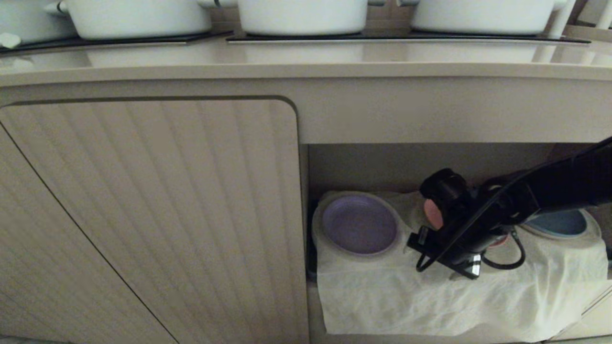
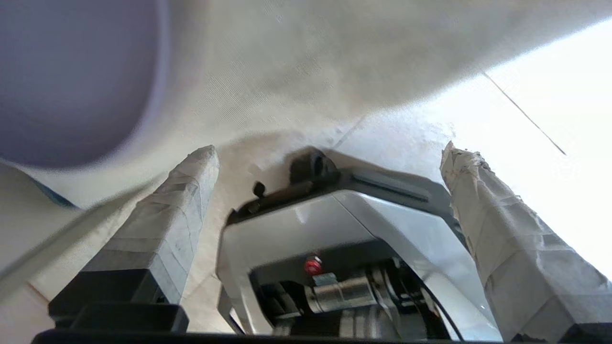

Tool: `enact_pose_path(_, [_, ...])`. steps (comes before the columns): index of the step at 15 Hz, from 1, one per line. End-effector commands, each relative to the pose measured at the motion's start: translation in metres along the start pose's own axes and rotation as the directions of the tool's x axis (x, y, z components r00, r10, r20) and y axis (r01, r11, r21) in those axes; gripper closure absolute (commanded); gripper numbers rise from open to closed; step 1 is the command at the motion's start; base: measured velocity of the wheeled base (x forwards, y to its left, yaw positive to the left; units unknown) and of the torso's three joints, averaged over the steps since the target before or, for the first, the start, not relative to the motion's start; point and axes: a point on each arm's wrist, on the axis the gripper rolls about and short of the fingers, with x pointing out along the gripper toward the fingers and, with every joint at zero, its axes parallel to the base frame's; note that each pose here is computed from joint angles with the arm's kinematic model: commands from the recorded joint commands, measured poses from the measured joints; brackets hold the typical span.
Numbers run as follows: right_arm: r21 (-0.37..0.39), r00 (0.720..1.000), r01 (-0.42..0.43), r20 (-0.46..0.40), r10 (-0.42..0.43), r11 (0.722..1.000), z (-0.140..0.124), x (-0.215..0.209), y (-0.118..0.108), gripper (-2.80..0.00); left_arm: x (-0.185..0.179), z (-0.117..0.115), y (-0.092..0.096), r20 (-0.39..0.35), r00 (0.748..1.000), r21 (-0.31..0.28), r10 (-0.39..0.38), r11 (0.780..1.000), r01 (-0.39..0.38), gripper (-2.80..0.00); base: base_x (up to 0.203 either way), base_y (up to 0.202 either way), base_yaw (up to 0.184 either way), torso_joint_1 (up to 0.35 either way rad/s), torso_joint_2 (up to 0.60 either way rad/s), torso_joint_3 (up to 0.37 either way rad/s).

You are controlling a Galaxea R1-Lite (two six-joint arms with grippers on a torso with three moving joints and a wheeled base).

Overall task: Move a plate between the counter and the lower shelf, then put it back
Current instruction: Pick up the plate in the cupboard

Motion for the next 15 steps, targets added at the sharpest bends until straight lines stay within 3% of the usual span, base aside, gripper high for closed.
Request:
enact_pose_path(1, [0.001, 1.000, -0.003, 0.003, 0.003, 1.000, -0.007, -0.013, -0.009, -2.80, 0.000, 0.000, 0.000, -0.001, 1.000, 0.000, 0.001, 1.000, -0.001, 0.00, 0.000, 0.000, 0.000, 0.000, 0.00, 0.000])
enact_pose_path(7, [-0.022, 1.000, 0.008, -0.008, -0.008, 1.000, -0.030, -0.033, -0.036, -2.80, 0.000, 0.000, 0.000, -0.001, 1.000, 0.000, 0.001, 1.000, -0.001, 0.00, 0.000, 0.000, 0.000, 0.000, 0.00, 0.000])
enact_pose_path(8, [-0.022, 1.000, 0.008, -0.007, -0.008, 1.000, -0.035, -0.037, -0.041, 0.00, 0.000, 0.000, 0.000, -0.001, 1.000, 0.000, 0.001, 1.000, -0.001, 0.00, 0.000, 0.000, 0.000, 0.000, 0.00, 0.000])
enact_pose_path(15, [-0.025, 1.000, 0.012, -0.009, -0.012, 1.000, -0.068, -0.063, -0.082, 0.00, 0.000, 0.000, 0.000, -0.001, 1.000, 0.000, 0.001, 1.000, -0.001, 0.00, 0.000, 0.000, 0.000, 0.000, 0.00, 0.000])
